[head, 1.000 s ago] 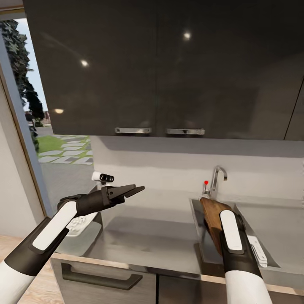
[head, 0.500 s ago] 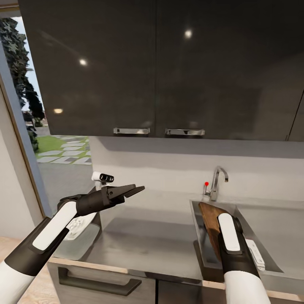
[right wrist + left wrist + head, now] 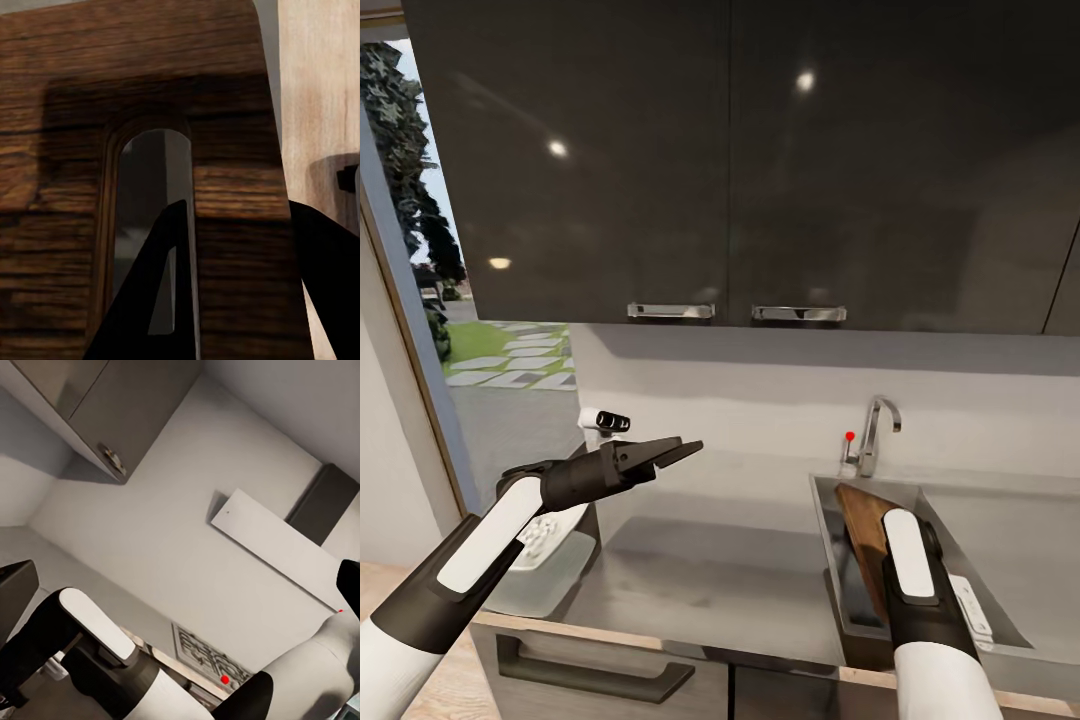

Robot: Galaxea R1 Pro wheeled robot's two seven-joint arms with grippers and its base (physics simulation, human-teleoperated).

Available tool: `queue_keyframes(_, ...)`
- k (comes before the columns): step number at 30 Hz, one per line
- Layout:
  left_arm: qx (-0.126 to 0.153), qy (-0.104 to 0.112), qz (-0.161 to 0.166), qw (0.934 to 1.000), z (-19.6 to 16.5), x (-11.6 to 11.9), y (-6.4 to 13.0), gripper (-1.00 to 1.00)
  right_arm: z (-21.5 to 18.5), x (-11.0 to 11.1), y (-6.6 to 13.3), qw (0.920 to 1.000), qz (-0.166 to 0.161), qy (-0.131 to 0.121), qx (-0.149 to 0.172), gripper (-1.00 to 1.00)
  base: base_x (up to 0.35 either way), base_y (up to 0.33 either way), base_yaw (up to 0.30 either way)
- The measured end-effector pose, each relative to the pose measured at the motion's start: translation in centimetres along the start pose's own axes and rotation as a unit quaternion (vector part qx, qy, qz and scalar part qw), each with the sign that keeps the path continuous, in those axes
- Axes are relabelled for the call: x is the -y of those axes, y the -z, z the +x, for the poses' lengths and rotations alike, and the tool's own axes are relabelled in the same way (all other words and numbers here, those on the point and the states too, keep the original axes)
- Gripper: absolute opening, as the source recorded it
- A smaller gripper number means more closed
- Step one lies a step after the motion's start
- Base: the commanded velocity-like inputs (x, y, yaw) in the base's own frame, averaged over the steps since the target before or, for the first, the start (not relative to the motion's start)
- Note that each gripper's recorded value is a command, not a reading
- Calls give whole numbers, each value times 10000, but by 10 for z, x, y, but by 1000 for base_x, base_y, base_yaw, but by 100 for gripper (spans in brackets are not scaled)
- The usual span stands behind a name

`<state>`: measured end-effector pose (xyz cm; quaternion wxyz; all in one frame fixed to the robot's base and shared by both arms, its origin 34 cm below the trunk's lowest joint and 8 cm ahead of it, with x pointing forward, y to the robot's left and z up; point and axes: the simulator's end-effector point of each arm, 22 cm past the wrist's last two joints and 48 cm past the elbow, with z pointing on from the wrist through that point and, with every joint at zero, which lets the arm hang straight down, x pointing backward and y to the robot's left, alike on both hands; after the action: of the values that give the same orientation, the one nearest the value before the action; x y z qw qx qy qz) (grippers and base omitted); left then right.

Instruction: In the kitchen, take the Vidalia onion out of the sink, dice it on the chopping board with the paring knife, put the diced onion into the bowl on the countertop, then place both the paring knife and the chopping board into the sink.

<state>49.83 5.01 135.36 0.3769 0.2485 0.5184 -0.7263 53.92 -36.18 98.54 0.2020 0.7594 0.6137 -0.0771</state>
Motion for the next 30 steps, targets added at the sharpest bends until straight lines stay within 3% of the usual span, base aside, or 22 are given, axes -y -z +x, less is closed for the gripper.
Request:
queue_keyframes(23, 16, 28, -10, 10000, 0, -2, 1, 100, 7, 5, -7, 9999, 112, 110, -33, -100, 48, 0, 0)
queue_keyframes(30, 14, 27, -21, 10000, 0, -3, 1, 100, 13, 17, -18, 9993, 340, 134, -119, -100, 0, 0, 0)
